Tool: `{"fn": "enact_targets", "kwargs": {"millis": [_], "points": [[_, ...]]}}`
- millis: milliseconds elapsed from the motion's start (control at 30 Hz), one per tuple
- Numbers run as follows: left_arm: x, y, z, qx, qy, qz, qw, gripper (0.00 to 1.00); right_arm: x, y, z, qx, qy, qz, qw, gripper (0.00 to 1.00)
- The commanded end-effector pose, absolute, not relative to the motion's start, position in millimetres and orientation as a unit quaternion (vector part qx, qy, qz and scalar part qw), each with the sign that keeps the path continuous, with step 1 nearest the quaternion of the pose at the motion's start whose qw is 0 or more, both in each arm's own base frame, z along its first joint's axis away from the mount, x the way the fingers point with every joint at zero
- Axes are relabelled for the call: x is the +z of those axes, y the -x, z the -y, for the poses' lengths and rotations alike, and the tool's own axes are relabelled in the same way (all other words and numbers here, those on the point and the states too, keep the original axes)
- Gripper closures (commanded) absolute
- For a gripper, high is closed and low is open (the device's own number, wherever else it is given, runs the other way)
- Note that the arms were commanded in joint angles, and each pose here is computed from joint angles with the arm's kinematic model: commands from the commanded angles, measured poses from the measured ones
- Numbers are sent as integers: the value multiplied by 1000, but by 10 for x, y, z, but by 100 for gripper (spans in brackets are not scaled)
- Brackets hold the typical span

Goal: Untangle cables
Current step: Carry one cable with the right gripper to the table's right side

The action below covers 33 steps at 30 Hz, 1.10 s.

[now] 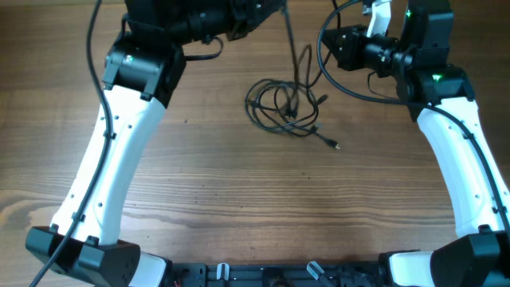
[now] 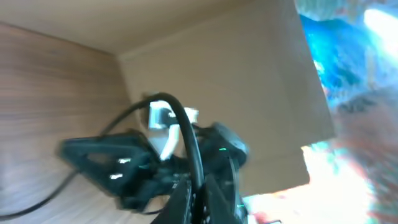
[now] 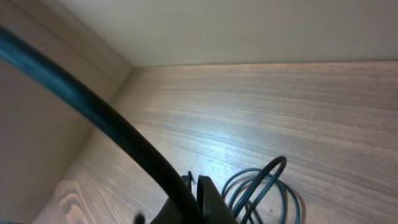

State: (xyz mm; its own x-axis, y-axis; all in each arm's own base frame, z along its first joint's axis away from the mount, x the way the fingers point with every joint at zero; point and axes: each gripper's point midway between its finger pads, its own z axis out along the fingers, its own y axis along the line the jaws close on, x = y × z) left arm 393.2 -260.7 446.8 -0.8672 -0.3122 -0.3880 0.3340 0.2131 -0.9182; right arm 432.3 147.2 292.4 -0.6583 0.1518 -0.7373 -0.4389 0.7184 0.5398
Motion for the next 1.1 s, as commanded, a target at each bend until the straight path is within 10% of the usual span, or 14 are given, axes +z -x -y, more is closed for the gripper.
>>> {"fn": "enact_targets", "kwargs": {"millis": [0,400,667,1067], "points": [[4290,-4185,2155,-535,44,-772,339,96,3095,-4276,-1253,333,35,-843,421,96],[3357,-4306,1403,-307,218,-865,332,96,3665,-3869,-1149,325,18,-827,459,96],[3264,-4226,1412,-281,175,-885,327,26,4025,-4060,-525,199,-75,-815,540,96],[3229,-4197,1404,-276,173,-889,321,21,4828,-4018,1440,38,-244,-749,615,96]]}}
